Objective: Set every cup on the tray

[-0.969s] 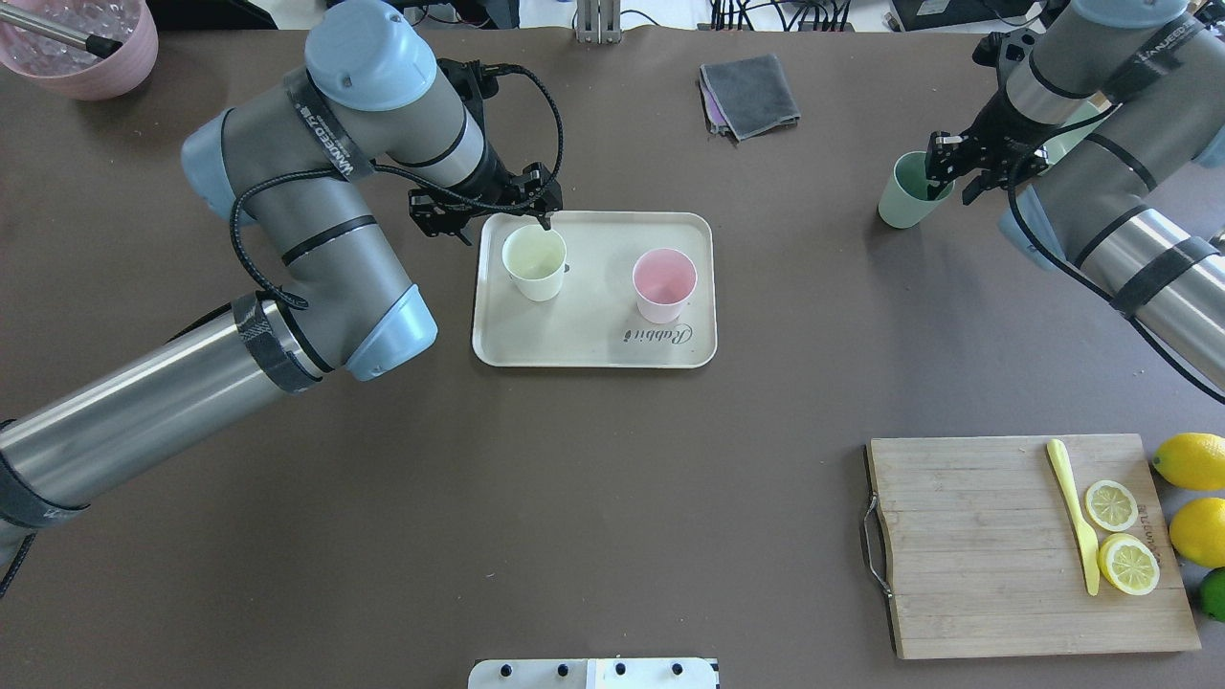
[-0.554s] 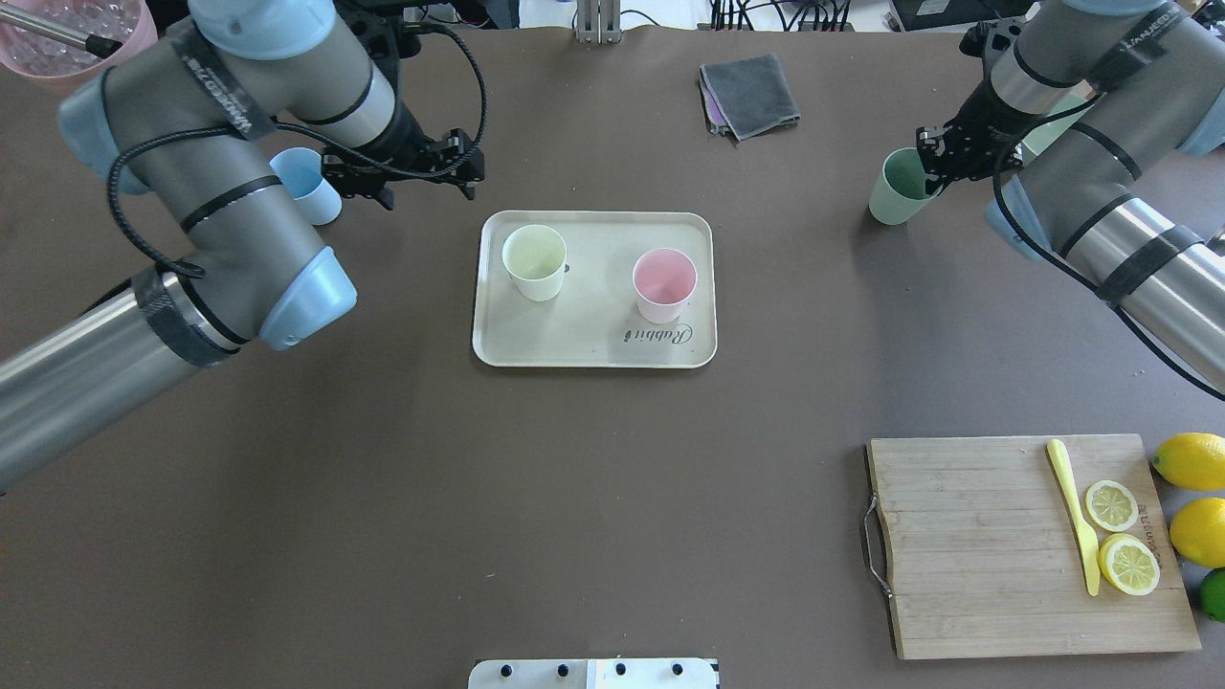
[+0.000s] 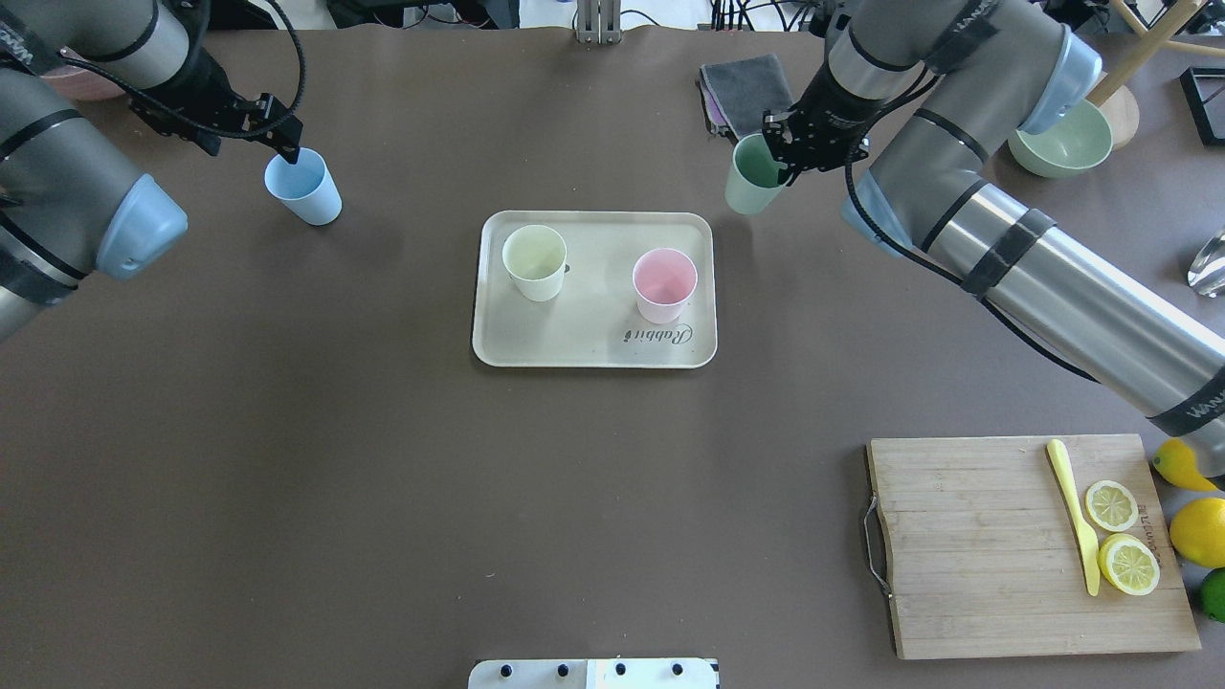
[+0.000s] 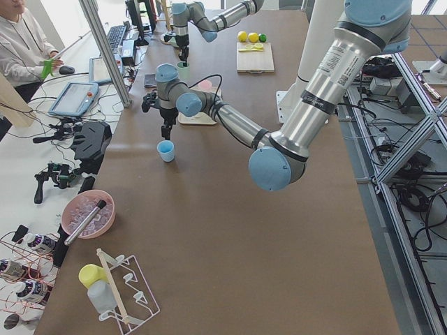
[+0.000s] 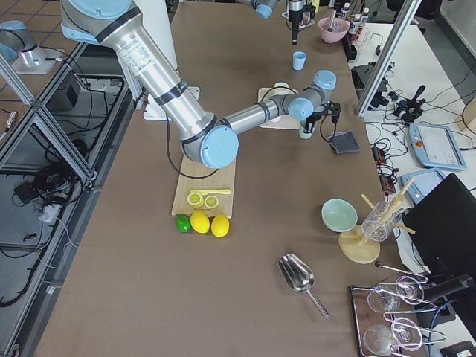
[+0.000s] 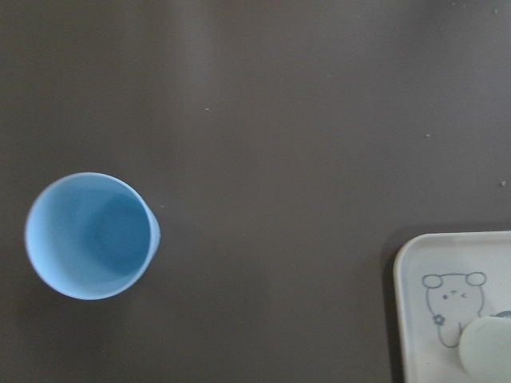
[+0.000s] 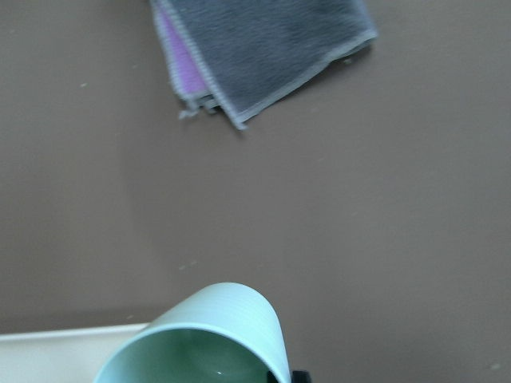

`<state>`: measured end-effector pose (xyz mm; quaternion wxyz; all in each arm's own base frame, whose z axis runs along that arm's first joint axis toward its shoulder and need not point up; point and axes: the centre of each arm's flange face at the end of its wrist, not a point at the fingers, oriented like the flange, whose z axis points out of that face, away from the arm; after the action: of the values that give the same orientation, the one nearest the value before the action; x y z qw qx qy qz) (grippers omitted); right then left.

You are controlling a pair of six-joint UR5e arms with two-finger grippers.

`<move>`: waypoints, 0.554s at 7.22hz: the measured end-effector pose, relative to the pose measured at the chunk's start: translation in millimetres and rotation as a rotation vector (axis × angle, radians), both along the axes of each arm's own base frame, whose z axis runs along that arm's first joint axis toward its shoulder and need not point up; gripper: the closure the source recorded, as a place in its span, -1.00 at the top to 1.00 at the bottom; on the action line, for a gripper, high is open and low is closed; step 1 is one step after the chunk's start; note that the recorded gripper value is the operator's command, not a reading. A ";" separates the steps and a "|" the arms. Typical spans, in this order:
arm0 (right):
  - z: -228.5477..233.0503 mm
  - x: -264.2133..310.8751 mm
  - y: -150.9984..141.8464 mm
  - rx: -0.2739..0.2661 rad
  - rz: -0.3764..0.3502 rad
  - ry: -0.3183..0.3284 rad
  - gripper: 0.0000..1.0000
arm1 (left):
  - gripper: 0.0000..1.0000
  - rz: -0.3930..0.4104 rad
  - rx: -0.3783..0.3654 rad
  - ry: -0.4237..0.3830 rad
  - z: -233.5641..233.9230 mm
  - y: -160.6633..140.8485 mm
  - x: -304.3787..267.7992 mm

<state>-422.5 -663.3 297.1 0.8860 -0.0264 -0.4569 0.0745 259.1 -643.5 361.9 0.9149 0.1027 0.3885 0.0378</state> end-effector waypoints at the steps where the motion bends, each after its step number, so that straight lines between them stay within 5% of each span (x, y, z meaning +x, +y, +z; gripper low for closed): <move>1: -28.5 -32.6 13.1 0.005 0.007 -0.005 -1.00 | 0.95 0.008 0.005 -0.023 23.2 -14.8 -18.7; 4: -52.3 -80.6 38.8 0.007 0.008 0.004 -1.00 | 0.95 0.012 -0.018 -0.021 81.2 -37.7 -26.1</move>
<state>-503.1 -624.5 244.9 0.8866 -0.0212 -0.4557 0.0763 233.0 -681.2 443.0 0.9197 0.0915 0.3797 0.0410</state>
